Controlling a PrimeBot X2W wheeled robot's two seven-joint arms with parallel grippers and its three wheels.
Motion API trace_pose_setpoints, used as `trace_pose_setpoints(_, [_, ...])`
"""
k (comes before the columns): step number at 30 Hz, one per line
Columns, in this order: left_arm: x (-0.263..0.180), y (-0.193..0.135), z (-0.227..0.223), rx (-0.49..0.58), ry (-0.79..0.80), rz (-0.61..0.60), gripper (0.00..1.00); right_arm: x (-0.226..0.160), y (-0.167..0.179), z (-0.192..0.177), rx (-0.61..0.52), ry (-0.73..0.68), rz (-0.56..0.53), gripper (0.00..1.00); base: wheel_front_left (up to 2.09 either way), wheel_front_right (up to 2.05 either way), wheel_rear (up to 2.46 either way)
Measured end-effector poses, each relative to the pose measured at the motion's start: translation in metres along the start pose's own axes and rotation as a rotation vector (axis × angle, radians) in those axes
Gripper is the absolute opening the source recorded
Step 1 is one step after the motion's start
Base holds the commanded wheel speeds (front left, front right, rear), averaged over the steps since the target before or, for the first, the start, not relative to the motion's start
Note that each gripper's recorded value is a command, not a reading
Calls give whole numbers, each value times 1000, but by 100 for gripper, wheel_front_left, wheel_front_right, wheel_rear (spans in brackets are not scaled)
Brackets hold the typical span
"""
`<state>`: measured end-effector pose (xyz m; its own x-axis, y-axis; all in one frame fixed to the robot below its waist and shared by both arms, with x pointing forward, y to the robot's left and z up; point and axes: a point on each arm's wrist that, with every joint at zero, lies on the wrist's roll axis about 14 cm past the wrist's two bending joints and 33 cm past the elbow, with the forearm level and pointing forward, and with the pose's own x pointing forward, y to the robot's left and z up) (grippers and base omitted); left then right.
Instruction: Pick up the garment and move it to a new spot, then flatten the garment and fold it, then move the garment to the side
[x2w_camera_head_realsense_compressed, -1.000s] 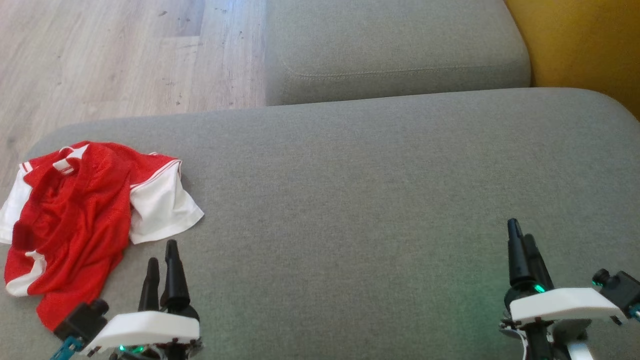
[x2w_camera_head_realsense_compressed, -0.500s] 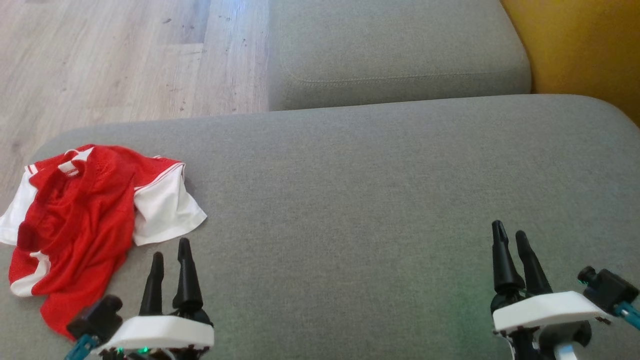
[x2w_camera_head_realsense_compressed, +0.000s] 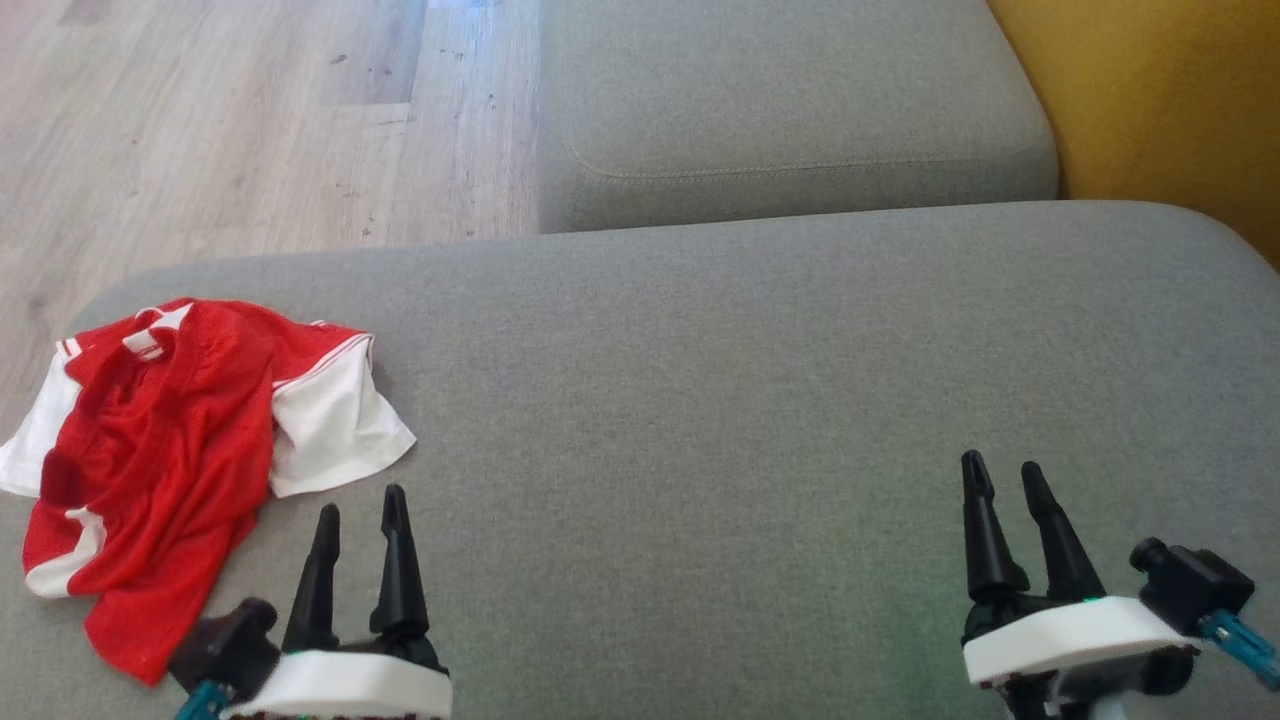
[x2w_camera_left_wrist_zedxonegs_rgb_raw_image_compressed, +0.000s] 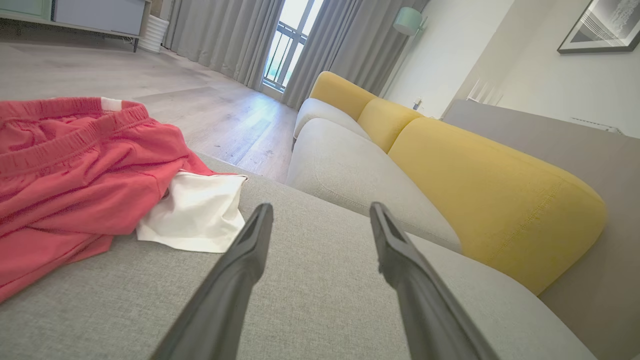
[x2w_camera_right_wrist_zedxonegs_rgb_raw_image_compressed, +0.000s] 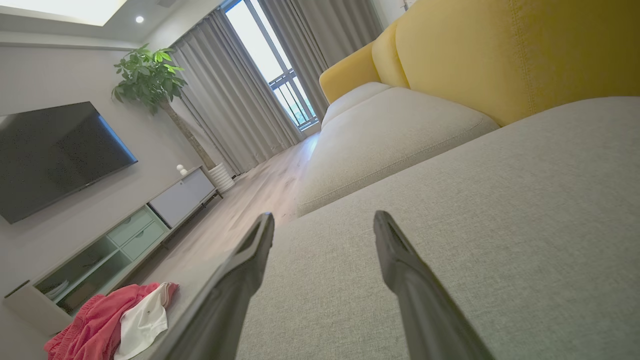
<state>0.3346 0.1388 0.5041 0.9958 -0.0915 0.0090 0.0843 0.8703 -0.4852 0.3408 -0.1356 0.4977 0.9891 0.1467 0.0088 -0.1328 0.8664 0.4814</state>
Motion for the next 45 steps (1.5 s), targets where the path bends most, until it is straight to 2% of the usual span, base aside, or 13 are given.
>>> trace_pose_setpoints(41, [-25,-15,14,469,-122,-83,100,-19,19,-1,-442,-52,101,100,0,0,0])
trace_pose_setpoints(45, [-26,-15,14,482,-121,-84,100,-19,20,-2,-456,-49,105,100,0,0,0])
